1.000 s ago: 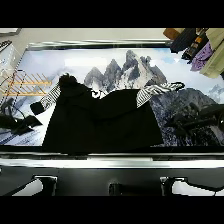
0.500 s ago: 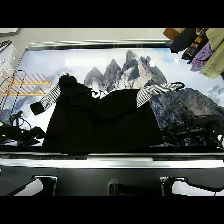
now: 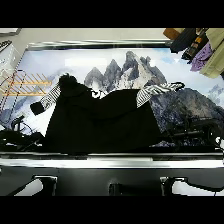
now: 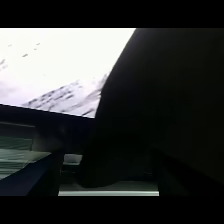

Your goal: Fold the clothes and pants, and hang the long-sleeved shirts on hangers.

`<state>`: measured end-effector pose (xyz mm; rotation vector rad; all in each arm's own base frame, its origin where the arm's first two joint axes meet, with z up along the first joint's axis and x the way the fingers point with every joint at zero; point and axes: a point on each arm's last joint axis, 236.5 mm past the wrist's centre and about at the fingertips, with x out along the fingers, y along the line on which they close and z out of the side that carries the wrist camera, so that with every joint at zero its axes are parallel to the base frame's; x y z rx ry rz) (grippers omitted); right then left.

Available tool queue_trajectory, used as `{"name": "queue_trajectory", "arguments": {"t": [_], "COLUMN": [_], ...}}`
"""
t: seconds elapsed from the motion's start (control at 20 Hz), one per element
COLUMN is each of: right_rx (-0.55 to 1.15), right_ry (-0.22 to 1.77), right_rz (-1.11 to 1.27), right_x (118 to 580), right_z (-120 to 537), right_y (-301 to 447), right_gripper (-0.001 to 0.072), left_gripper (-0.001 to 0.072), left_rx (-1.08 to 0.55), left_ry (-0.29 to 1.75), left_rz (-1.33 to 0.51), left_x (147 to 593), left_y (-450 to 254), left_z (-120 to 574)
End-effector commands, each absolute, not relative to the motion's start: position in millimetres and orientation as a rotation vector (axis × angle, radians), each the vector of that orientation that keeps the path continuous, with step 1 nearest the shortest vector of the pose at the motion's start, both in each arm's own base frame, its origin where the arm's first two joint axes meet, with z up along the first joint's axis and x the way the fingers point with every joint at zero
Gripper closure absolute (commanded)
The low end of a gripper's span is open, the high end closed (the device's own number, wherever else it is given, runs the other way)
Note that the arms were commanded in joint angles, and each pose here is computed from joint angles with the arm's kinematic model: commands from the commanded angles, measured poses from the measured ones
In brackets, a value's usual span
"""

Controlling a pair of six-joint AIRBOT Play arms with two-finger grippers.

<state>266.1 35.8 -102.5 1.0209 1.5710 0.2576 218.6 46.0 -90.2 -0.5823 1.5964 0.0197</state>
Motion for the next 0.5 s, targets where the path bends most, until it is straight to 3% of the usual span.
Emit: {"name": "queue_trajectory", "arguments": {"t": [0.0,0.25,0.3,0.35,0.4,0.45], "right_rx": [1.029,1.048,1.043,1.04,1.041,1.048], "right_ry": [1.557,1.541,1.524,1.5,1.469,1.437], "right_rz": [0.263,0.302,0.304,0.307,0.312,0.32], "right_x": [268.8,270.6,273.0,276.6,281.4,286.5], "right_z": [-101.3,-91.9,-87.8,-82.0,-74.7,-66.7], "right_y": [36.9,42.8,42.5,42.6,43.1,44.3], "right_gripper": [0.0668,0.0669,0.0669,0.0669,0.0669,0.0669], "left_gripper": [0.0084,0.0107,0.0215,0.0454,0.0622,0.0683], "left_rx": [-0.586,-0.679,-0.696,-0.707,-0.729,-0.767], "left_ry": [1.586,1.562,1.551,1.539,1.51,1.472], "left_rz": [0.05,0.028,0.023,0.006,-0.03,-0.06], "left_x": [216.4,219.9,222.4,225.8,233.0,242.3], "left_y": [55.2,32.7,28.9,25.0,18.2,10.8], "left_z": [-93.2,-107.7,-108.1,-106.4,-102.3,-97.0]}}
